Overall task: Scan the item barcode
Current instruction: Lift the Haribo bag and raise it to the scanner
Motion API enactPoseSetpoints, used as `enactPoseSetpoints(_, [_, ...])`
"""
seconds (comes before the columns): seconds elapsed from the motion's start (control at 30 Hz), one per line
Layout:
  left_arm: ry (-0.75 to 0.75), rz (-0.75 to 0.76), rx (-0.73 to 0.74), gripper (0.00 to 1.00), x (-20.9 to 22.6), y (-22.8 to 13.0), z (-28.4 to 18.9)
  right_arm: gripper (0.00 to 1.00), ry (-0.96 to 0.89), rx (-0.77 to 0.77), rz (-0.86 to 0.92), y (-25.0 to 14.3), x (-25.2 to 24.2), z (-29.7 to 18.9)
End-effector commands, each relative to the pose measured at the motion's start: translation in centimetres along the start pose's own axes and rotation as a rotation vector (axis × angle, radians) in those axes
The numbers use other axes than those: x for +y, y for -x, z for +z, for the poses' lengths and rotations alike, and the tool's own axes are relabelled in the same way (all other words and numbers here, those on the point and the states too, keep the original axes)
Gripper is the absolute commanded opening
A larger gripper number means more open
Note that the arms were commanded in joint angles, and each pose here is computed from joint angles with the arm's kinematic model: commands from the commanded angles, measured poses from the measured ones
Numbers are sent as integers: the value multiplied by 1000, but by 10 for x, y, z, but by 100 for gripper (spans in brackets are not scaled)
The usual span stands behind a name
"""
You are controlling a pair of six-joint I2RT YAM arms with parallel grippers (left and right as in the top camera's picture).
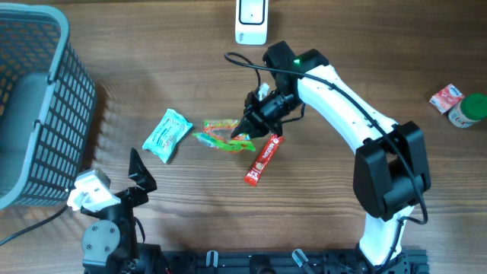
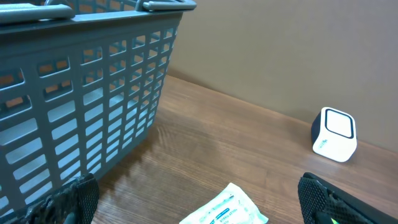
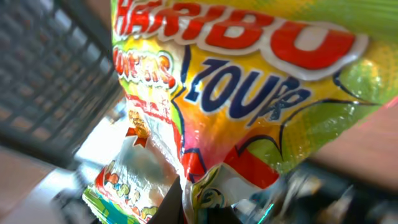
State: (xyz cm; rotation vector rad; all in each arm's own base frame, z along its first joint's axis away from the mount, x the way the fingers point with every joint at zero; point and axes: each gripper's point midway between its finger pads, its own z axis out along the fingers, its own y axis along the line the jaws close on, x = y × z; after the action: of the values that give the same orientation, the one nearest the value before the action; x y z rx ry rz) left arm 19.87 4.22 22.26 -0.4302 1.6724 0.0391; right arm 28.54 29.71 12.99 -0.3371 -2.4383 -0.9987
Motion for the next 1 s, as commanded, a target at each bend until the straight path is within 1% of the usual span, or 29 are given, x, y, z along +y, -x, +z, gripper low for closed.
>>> enactPoseSetpoints(0.0, [-10, -6, 1, 100, -1, -3, 0, 4, -222, -377, 56, 55, -27, -30])
enactPoseSetpoints(0.07, [-10, -6, 1, 100, -1, -3, 0, 4, -284, -558, 197, 76, -41, -48])
enactPoseSetpoints(0.13, [-10, -6, 1, 100, -1, -3, 0, 4, -274, -698, 266, 93, -40, -64])
enactPoseSetpoints(0.2, [-10, -6, 1, 100, -1, -3, 0, 4, -224, -757, 272, 102, -29, -71])
enactPoseSetpoints(0.23, [-10, -6, 1, 100, -1, -3, 0, 4, -170, -814, 287, 113, -19, -77])
enactPoseSetpoints(0.33, [-10, -6, 1, 100, -1, -3, 0, 4, -105, -951, 285, 133, -4, -96])
enactPoseSetpoints(0.63, [-10, -6, 1, 100, -1, -3, 0, 4, 42, -1208, 184, 164, 38, -140])
enactPoseSetpoints(0.8, [-10, -6, 1, 100, -1, -3, 0, 5, 168, -1388, 114, 186, 68, -171])
enactPoseSetpoints(0.97, [-10, -6, 1, 100, -1, -3, 0, 5, 242, -1457, 96, 218, 76, -168])
